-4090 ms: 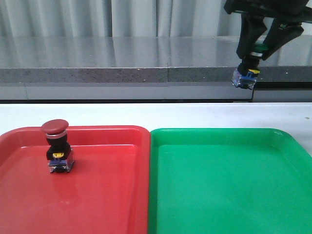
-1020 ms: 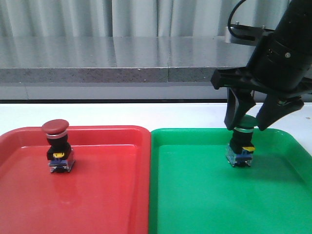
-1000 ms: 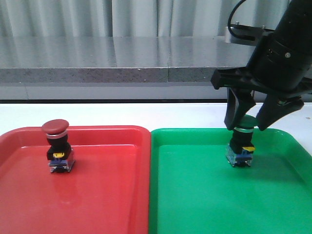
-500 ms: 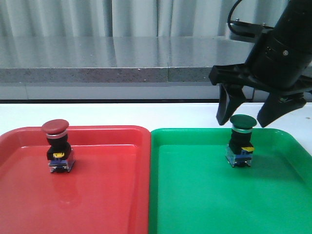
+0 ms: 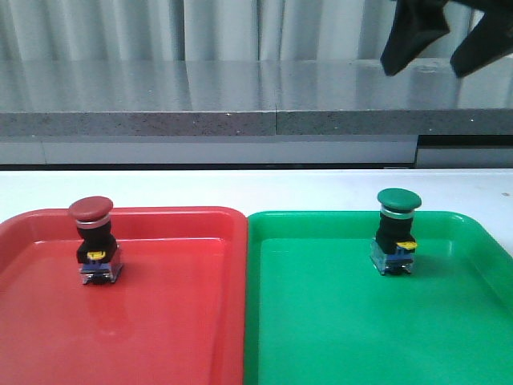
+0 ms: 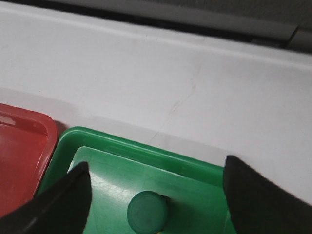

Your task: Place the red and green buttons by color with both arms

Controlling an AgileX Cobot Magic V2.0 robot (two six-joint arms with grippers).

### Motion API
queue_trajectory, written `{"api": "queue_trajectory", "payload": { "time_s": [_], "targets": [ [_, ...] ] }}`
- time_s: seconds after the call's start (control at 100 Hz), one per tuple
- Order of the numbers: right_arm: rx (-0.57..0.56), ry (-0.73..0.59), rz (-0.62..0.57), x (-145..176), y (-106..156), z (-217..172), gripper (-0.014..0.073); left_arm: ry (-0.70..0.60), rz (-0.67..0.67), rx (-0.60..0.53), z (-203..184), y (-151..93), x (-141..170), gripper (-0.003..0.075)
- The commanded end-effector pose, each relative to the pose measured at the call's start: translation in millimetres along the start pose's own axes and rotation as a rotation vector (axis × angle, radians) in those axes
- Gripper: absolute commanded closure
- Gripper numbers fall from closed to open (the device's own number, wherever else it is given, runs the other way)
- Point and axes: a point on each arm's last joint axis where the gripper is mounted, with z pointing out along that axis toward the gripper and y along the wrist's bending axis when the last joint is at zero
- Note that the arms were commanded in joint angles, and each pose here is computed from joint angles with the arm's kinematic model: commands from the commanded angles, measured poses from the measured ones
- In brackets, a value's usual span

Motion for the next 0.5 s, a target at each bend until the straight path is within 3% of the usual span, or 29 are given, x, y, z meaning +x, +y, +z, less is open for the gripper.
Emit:
{"api": "queue_trajectory", "payload": {
  "time_s": [0.0,0.15,0.49],
  "targets": [
    [0.008,-0.156,-0.046,-15,0,-32,0.0035,-0.072,-0.009,0.006,0,0,5,0.0739],
    [0.010,-0.198,-0.056,-2,-1,-54,0.0092,-0.072,-0.009,0.006,0,0,5,0.0739],
    [0.037,-0.311,-0.116,36,-7,-102,0.0589,-0.072,-0.009,0.006,0,0,5,0.0739]
  ]
}}
